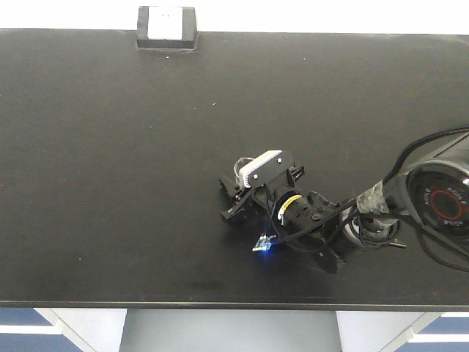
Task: Grab beaker and place in storage area
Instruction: 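Extend the right arm and lower the beaker onto the bench center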
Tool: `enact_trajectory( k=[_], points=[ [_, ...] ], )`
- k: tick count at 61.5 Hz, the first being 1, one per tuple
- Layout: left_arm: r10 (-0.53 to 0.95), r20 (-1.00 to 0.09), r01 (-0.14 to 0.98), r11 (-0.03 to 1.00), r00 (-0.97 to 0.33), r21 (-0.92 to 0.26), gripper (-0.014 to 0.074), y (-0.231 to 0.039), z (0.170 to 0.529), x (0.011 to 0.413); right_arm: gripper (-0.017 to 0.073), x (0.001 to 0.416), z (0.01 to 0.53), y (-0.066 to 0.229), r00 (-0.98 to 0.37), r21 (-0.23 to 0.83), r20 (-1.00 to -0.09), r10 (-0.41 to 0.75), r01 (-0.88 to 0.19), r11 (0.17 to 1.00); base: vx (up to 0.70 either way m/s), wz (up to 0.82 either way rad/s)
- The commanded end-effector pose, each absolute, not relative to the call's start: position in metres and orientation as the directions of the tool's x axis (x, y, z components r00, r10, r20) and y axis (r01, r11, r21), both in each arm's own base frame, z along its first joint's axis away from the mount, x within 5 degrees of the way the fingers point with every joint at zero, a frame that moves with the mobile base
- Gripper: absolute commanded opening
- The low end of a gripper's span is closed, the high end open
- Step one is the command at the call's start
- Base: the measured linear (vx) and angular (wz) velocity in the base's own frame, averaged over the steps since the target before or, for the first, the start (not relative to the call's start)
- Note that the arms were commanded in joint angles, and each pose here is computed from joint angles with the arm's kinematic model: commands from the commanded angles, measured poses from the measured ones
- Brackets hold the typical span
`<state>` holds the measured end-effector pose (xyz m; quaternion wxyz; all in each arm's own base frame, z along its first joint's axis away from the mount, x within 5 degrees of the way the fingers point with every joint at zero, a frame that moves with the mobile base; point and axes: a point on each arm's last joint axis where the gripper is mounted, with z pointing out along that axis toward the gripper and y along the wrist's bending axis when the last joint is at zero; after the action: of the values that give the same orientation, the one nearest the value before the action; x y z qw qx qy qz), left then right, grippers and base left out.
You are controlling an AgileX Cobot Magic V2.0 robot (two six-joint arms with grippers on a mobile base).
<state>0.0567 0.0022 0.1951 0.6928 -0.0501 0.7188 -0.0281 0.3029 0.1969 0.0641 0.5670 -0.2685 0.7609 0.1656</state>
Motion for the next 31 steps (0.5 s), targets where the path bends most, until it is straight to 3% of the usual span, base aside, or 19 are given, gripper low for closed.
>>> enact_trajectory(
  k=[1,22,31],
  points=[
    [-0.121,-0.992,-0.005,0.993,0.043,-0.121,-0.0008,0.001,0.196,0.056,-0.0003,0.311,0.091,0.202,-0.074,-0.064,-0.988,-0.133,-0.589,0.805,0.0,0.0],
    [-0.121,-0.992,-0.005,0.993,0.043,-0.121,-0.0008,0.001,0.196,0.056,0.0004,0.309,0.078,0.202,-0.026,-0.057,-0.996,-0.089,-0.588,0.807,0.0,0.0],
    [-0.121,-0.992,-0.005,0.993,0.043,-0.121,-0.0008,0.001,0.196,0.056,0.0052,0.309,0.078,0.203,-0.022,-0.06,-0.996,-0.092,-0.599,0.798,0.0,0.0]
  ],
)
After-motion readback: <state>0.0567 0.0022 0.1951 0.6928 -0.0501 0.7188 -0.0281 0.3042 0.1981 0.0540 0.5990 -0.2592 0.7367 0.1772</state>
